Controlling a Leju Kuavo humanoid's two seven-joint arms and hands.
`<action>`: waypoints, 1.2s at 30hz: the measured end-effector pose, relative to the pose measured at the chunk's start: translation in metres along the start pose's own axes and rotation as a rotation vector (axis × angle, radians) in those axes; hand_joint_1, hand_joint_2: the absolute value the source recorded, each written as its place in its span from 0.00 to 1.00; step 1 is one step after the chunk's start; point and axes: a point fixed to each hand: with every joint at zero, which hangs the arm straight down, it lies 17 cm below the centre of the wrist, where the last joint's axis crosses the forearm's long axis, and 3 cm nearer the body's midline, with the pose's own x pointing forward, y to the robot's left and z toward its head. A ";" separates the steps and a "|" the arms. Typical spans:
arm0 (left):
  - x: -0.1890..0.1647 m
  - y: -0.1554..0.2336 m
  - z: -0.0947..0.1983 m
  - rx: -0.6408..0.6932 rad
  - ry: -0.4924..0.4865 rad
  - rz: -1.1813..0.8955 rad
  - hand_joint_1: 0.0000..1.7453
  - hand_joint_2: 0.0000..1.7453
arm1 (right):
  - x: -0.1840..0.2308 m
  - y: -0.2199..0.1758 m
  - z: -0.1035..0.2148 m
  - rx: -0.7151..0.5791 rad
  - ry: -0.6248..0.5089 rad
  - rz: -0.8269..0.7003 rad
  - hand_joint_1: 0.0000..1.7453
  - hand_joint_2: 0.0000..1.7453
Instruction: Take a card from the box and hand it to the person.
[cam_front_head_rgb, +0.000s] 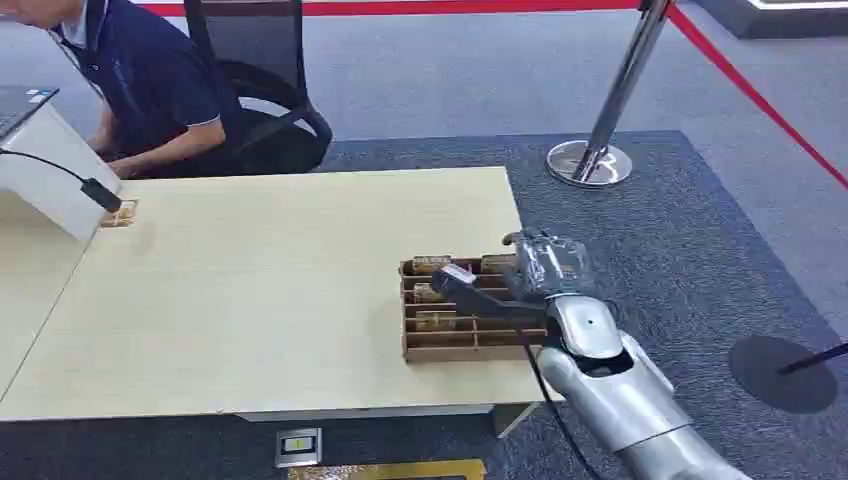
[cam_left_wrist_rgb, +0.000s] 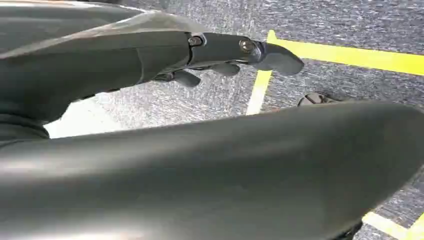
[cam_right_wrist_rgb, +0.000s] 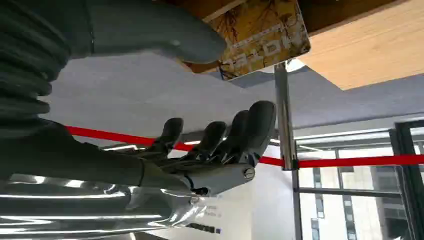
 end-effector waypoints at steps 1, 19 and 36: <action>0.000 0.000 0.000 0.000 0.000 0.000 0.00 0.00 | 0.001 0.001 0.000 0.003 0.000 -0.001 0.41 1.00; 0.000 0.000 0.000 -0.001 0.000 -0.010 0.00 0.00 | 0.016 0.003 -0.013 0.015 -0.020 -0.018 0.47 1.00; 0.000 0.000 0.000 -0.001 0.001 -0.006 0.00 0.00 | 0.011 0.009 -0.018 0.036 -0.002 -0.018 0.46 1.00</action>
